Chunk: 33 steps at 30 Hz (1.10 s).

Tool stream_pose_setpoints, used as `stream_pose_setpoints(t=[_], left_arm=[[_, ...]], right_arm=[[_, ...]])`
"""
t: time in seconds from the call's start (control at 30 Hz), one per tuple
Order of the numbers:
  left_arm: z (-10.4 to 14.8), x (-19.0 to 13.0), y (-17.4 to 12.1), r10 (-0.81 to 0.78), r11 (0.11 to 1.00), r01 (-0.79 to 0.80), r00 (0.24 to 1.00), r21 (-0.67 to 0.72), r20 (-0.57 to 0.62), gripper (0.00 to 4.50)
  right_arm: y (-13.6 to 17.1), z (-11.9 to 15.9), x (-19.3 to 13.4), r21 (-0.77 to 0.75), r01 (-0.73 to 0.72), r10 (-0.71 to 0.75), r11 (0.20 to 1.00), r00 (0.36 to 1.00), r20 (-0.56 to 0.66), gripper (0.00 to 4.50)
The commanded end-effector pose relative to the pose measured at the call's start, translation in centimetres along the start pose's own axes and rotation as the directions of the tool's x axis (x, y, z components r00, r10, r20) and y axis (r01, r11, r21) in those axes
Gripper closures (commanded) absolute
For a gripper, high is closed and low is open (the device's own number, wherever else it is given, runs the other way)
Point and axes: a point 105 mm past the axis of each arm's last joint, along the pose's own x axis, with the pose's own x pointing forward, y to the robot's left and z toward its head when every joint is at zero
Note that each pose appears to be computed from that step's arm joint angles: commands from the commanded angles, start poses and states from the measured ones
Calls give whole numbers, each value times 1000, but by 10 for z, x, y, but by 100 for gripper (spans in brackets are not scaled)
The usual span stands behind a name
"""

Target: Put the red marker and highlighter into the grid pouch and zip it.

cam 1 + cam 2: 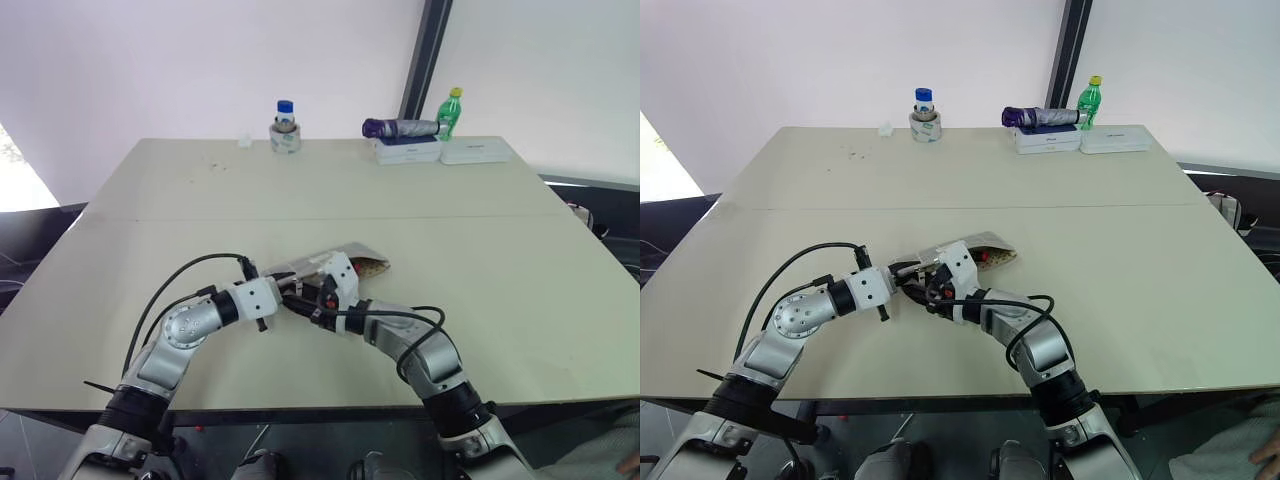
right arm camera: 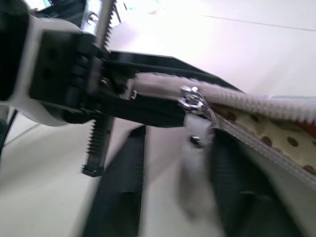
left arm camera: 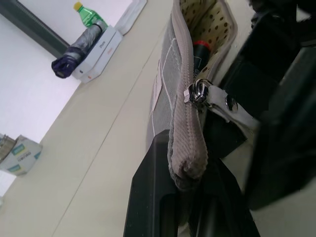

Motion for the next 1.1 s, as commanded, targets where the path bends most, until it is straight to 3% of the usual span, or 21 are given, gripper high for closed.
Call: stream_pose_setpoints(t=[0.03,0.33,0.57,0.67,0.73,0.77,0.87,0.97,1.03,1.07,1.1], left_arm=[[11,-2,4,14,999,-16,999,33,37,450],[-3,-26,7,-9,999,8,1000,53,12,450],[-29,-61,17,-4,998,9,997,60,-81,450],[-35,-69,24,38,999,-38,996,-2,-80,450],[-37,-72,24,23,988,-32,998,-154,-59,450],[-36,-73,26,36,975,-44,999,-219,-40,413],[-41,-82,34,43,966,-52,998,-255,-39,286],[-42,-93,50,123,941,-128,992,-313,-35,133],[-46,-108,66,246,863,-239,968,-444,-43,30],[-49,-117,68,277,827,-270,959,-492,-60,0],[-52,-123,68,292,805,-286,954,-520,-73,0]], right_arm=[[-1,10,-8,-56,-8,10,998,1000,26,445],[-45,2,-66,-189,67,-87,980,991,-101,445],[-120,0,-142,-313,271,-344,910,916,-207,445],[-136,-3,-161,-423,296,-423,856,872,-246,445],[-130,-3,-161,-381,263,-372,887,894,-249,445],[-127,0,-159,-359,253,-349,898,907,-234,450],[-120,8,-152,-387,217,-307,896,933,-188,354],[-120,8,-160,-424,202,-310,883,929,-204,202],[-123,5,-171,-452,192,-320,871,920,-225,95],[-122,6,-175,-453,186,-313,872,923,-224,43],[-122,7,-178,-451,182,-307,874,926,-220,5]])
